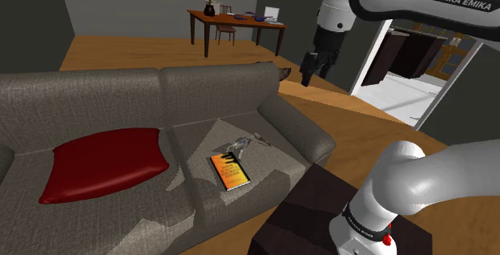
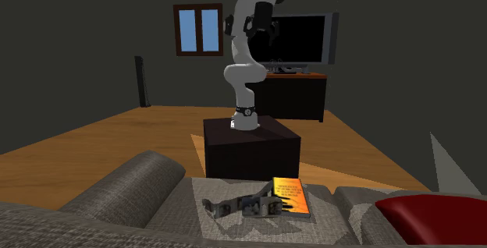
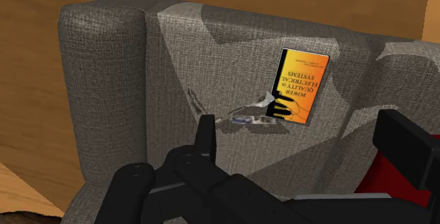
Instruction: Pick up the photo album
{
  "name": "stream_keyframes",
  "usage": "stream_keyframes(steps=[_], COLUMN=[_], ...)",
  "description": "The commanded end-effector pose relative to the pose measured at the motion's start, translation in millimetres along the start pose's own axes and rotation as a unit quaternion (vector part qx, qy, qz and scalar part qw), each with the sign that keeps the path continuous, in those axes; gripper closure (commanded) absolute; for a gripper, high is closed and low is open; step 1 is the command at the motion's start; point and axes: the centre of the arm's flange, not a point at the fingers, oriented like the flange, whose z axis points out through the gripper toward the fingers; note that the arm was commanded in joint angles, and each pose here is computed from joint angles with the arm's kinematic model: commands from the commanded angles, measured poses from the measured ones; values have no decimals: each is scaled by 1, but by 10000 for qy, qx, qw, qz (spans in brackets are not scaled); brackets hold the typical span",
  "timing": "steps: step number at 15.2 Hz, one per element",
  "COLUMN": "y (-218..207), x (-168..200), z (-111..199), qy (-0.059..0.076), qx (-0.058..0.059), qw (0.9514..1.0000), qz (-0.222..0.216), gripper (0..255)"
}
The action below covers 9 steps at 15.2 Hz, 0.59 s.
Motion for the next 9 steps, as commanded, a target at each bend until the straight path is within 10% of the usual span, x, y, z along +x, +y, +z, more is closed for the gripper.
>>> stream_keyframes(steps=[1, 9], y=[0, 17], x=[0, 55], z=[0, 91], qy=[0, -50], qx=[0, 383], qw=[10000, 9954], qz=[0, 873], gripper=[0, 0])
